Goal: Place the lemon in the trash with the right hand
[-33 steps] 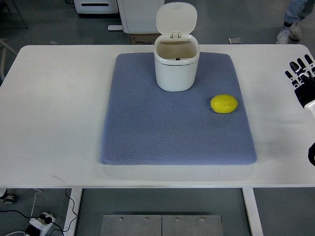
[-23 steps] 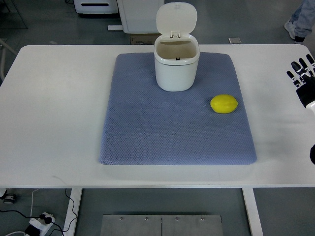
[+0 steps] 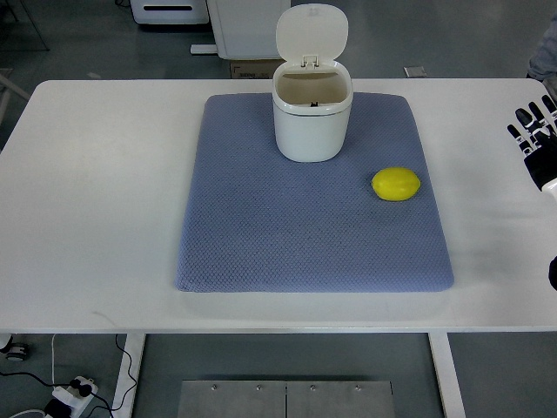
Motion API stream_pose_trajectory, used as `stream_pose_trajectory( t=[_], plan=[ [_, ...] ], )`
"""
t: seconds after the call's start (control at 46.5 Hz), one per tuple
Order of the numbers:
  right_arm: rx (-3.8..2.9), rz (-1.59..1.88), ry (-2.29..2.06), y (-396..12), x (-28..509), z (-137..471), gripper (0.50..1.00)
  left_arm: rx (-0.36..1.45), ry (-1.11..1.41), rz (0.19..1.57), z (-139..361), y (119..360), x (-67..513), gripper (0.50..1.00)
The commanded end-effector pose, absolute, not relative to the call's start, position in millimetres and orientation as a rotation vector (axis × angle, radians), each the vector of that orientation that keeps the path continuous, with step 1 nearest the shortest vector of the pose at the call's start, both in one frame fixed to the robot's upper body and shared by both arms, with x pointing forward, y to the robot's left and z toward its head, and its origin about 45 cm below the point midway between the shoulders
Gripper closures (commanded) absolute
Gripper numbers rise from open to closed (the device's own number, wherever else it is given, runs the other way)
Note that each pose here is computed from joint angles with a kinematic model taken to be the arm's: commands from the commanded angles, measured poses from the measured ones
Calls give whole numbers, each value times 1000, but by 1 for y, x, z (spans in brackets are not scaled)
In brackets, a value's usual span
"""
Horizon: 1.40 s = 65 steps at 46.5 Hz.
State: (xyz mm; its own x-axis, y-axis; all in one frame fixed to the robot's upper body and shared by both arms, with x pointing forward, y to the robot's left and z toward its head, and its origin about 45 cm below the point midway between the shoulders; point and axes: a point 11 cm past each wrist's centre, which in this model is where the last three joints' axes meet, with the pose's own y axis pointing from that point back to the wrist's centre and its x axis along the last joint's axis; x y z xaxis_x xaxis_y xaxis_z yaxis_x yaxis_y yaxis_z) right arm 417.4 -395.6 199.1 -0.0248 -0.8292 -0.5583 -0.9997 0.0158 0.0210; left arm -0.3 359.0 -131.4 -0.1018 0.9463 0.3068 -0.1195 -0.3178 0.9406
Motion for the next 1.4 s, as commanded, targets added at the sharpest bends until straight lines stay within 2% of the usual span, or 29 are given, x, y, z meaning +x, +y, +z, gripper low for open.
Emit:
stream_pose_trajectory(
  t=[0.0, 0.882, 1.377],
  plan=[
    [-1866, 592, 1911, -395, 417, 199, 500, 1293, 999, 1563, -131, 359, 0, 500],
    [-1875, 593, 1896, -394, 419, 202, 500, 1293, 999, 1563, -131, 359, 0, 500],
    [-1968, 720, 1887, -393, 421, 201, 500, 1293, 999, 1563, -131, 359, 0, 500]
  ],
)
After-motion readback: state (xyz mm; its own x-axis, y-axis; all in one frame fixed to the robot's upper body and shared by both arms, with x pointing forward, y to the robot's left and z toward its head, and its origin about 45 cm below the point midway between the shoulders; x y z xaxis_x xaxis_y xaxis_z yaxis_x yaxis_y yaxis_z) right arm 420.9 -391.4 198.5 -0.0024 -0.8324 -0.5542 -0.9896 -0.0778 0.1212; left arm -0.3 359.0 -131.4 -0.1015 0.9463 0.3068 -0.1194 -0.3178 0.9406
